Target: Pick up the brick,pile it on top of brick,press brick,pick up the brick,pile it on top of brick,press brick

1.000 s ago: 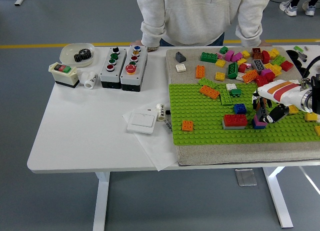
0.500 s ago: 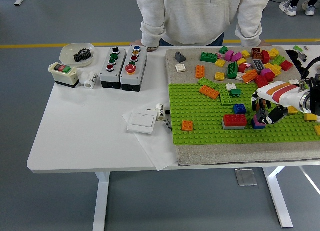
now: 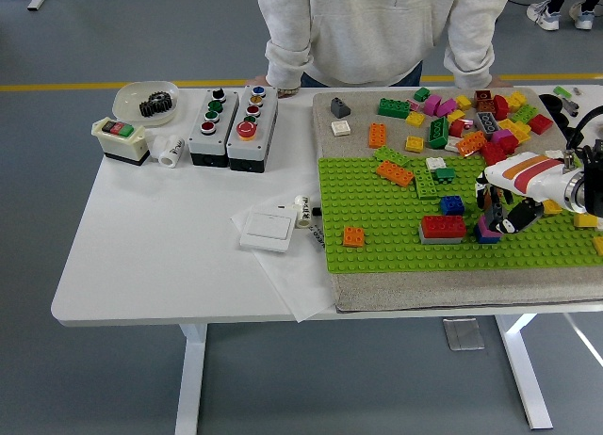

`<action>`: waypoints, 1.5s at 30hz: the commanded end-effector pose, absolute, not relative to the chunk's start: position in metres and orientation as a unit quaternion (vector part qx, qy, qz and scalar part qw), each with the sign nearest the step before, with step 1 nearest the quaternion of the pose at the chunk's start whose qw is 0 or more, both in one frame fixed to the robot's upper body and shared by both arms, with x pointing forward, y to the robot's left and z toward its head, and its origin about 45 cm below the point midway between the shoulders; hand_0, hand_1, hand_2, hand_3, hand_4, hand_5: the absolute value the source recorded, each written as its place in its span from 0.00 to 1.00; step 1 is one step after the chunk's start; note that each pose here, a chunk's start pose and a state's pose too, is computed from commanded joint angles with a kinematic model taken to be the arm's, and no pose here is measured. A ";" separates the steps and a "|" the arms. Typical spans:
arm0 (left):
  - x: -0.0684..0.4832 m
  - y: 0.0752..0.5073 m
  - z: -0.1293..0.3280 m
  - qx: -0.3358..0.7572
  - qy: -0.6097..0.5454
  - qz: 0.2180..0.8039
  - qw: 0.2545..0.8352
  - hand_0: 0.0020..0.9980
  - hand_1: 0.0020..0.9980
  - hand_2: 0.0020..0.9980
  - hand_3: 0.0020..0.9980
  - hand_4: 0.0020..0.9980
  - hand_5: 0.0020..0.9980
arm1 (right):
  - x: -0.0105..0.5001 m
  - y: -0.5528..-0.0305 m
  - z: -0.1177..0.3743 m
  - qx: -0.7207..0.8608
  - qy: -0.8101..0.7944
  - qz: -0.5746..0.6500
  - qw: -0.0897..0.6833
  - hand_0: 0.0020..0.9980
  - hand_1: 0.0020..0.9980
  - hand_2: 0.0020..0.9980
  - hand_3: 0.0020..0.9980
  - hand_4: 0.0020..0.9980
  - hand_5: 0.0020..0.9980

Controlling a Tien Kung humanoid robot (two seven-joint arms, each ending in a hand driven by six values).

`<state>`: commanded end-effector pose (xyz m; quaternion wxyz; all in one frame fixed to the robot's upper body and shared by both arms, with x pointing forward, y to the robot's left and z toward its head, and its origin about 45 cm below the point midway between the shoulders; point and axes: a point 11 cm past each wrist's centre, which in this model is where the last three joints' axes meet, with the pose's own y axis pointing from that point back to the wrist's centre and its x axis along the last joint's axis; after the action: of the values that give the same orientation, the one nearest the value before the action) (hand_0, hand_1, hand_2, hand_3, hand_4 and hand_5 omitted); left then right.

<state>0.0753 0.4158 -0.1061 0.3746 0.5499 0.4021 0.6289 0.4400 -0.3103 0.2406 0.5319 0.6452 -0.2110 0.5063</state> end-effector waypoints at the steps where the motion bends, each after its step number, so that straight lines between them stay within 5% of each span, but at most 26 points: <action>1: 0.075 0.416 -0.106 0.550 0.402 0.629 0.375 0.77 0.79 0.79 0.67 0.76 0.64 | 0.440 -0.310 0.241 0.645 -0.211 0.506 0.532 0.31 0.42 0.47 0.52 0.79 0.04; 2: 0.075 0.416 -0.106 0.550 0.402 0.629 0.375 0.77 0.79 0.79 0.67 0.76 0.64 | 0.440 -0.310 0.241 0.645 -0.211 0.506 0.532 0.32 0.43 0.49 0.52 0.73 0.07; 13: 0.075 0.416 -0.106 0.551 0.402 0.628 0.375 0.77 0.79 0.79 0.67 0.76 0.64 | 0.441 -0.311 0.241 0.642 -0.209 0.509 0.534 0.36 0.44 0.50 0.52 0.73 0.10; 45: 0.077 0.416 -0.106 0.550 0.401 0.628 0.376 0.77 0.79 0.79 0.68 0.77 0.64 | 0.440 -0.310 0.244 0.643 -0.202 0.510 0.534 0.36 0.45 0.52 0.52 0.80 0.10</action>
<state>0.0769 0.4164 -0.1056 0.3765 0.5505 0.4013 0.6278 0.4404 -0.3095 0.2436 0.5341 0.6430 -0.2021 0.5103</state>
